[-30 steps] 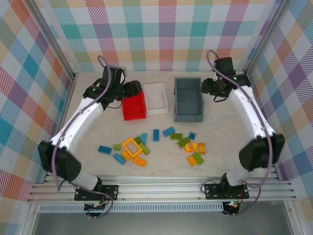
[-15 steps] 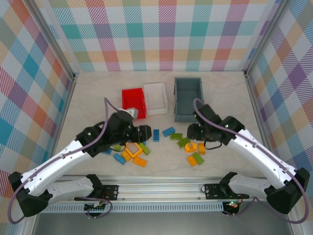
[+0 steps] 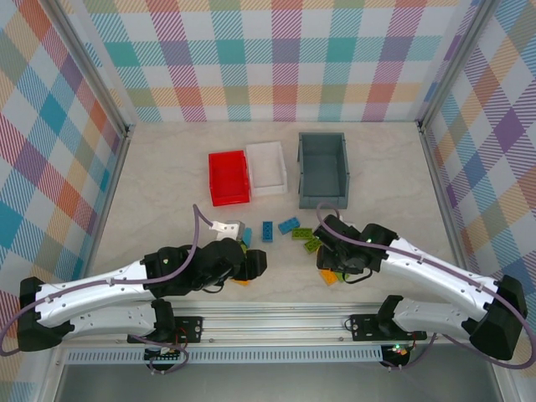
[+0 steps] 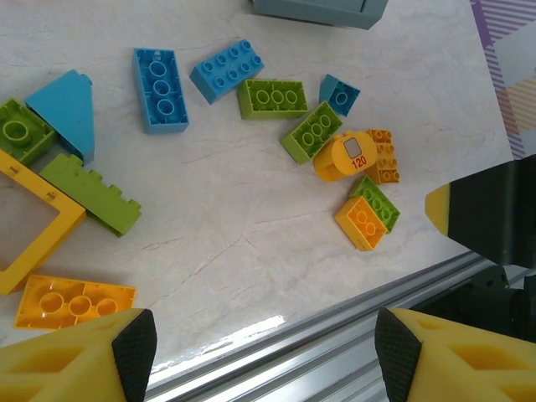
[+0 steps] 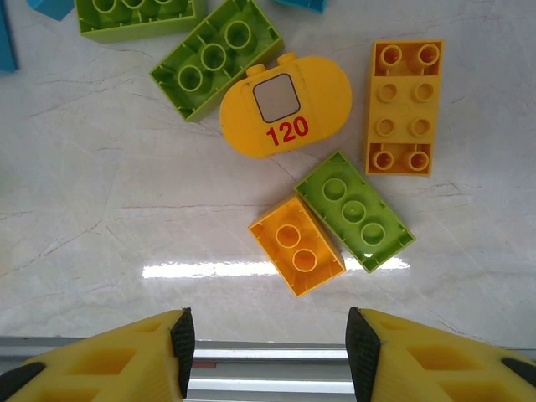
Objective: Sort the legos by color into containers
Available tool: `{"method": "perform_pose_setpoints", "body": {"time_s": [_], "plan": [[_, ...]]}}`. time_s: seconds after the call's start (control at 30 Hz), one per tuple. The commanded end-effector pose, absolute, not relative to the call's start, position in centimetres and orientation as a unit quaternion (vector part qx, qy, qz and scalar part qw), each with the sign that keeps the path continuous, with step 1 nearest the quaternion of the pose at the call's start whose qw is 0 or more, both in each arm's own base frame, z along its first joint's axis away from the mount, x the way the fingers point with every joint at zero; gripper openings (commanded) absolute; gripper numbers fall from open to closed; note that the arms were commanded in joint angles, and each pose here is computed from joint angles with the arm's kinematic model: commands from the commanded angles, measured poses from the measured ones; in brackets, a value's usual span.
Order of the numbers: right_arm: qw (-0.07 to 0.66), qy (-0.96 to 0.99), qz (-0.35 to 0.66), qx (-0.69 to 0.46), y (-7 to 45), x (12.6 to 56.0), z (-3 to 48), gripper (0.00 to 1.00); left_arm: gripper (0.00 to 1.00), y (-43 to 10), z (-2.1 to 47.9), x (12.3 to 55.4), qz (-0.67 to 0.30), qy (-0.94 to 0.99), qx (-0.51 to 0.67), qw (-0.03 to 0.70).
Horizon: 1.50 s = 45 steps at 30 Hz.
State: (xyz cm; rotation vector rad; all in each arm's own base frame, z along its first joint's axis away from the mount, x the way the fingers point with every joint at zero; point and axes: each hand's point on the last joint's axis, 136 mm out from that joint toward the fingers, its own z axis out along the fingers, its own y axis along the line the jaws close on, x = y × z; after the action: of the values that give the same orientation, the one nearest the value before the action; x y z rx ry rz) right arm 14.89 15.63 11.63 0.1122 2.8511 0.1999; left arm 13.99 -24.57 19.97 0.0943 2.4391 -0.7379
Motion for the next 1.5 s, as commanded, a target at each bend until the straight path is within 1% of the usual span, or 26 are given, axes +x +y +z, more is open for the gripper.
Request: {"method": "perform_pose_setpoints", "body": {"time_s": [0.0, 0.07, 0.3, 0.5, 0.7, 0.93, 1.03, 1.17, 1.47], "plan": [[0.115, 0.991, 0.060, 0.039, 15.9, 14.3, 9.7, 0.54, 0.72, -24.8, 20.4, 14.3, -0.290, 0.906, 0.017, 0.307], [0.096, 0.994, 0.051, 0.029, 15.9, 13.8, 8.3, 0.54, 0.72, -25.1, 20.3, 14.0, -0.298, 0.904, 0.020, 0.305], [0.064, 0.998, 0.012, -0.011, 16.1, 13.7, 5.2, 0.64, 0.72, -28.2, 19.6, 11.7, -0.351, 0.889, 0.059, 0.287], [0.054, 0.998, -0.015, -0.028, 16.2, 14.2, 3.5, 0.65, 0.73, -29.8, 19.5, 9.7, -0.375, 0.875, 0.077, 0.297], [0.055, 0.998, -0.026, -0.035, 16.0, 14.4, 3.2, 0.65, 0.73, -30.7, 19.0, 9.1, -0.372, 0.876, 0.081, 0.296], [0.050, 0.997, -0.047, -0.046, 15.5, 14.5, 2.8, 0.64, 0.73, -30.5, 19.6, 9.3, -0.369, 0.875, 0.083, 0.303], [0.052, 0.996, -0.040, -0.053, 15.7, 14.6, 3.0, 0.64, 0.73, -30.2, 19.9, 9.3, -0.371, 0.873, 0.081, 0.306], [0.046, 0.997, -0.016, -0.065, 17.2, 14.4, 3.1, 0.57, 0.73, -29.8, 20.0, 9.5, -0.368, 0.873, 0.079, 0.311], [0.042, 0.996, -0.016, -0.072, 19.1, 14.4, 2.9, 0.49, 0.73, -29.5, 19.9, 9.7, -0.363, 0.874, 0.074, 0.314]]}}
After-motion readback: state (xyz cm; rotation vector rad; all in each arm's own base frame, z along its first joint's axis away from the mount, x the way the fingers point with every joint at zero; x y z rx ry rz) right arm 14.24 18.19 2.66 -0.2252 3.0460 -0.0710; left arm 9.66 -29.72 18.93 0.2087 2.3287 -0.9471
